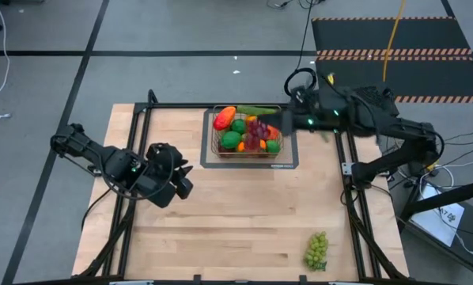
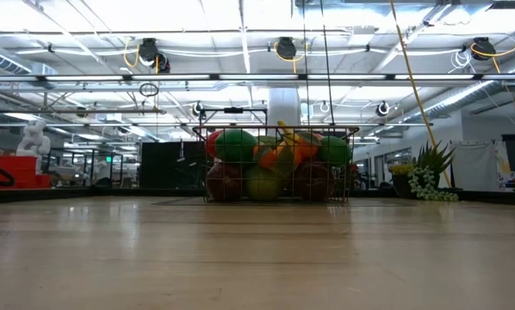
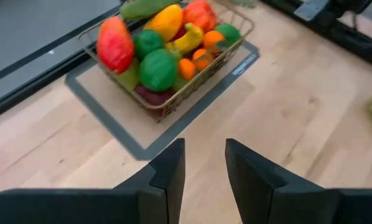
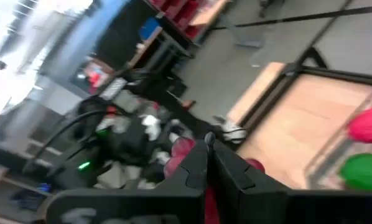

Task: Build produce basket
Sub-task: Put the red grapes into the brown wire basket

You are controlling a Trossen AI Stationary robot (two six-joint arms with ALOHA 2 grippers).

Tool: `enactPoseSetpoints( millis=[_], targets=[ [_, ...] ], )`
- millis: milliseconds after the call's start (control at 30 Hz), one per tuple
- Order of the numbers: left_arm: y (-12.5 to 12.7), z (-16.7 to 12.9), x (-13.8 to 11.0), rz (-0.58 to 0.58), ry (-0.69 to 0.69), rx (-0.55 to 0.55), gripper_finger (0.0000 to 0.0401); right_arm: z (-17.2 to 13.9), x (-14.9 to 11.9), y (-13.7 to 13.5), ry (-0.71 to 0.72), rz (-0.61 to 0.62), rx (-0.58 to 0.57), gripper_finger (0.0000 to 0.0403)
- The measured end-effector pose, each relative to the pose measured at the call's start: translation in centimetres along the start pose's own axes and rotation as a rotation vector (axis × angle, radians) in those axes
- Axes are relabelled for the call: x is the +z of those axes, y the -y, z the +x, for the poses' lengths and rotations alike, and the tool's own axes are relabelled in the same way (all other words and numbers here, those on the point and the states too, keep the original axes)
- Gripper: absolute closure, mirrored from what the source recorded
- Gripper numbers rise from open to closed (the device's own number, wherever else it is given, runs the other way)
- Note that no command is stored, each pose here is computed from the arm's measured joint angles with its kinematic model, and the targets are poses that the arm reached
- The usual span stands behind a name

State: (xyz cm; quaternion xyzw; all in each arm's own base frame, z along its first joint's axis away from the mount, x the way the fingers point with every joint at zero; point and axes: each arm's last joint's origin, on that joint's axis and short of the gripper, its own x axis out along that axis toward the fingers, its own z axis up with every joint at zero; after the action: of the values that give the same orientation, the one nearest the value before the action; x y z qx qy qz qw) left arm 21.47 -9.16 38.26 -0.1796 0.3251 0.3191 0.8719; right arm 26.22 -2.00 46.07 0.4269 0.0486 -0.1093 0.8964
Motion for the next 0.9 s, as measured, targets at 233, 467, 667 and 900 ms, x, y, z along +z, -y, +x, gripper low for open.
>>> enactPoseSetpoints(
  millis=[233,467,667,900],
  targets=[
    [-0.9,0.5,0.2,-0.011,-0.012,0.079,0.0286,2.7,3.4,3.4,-0.11,-0.013,-0.098,0.0401],
    [-1.3,0.5,0.5,-0.039,-0.009,0.086,0.0286,4.3,5.4,8.4,-0.226,-0.009,-0.205,0.0401],
    [-1.3,0.5,0.5,-0.056,-0.007,0.087,0.0286,3.8,6.4,12.4,-0.342,-0.029,-0.337,0.0401],
    [-1.5,0.6,0.6,-0.055,-0.002,0.106,0.0286,2.6,6.5,15.0,-0.461,-0.12,-0.48,0.0401]
  ],
)
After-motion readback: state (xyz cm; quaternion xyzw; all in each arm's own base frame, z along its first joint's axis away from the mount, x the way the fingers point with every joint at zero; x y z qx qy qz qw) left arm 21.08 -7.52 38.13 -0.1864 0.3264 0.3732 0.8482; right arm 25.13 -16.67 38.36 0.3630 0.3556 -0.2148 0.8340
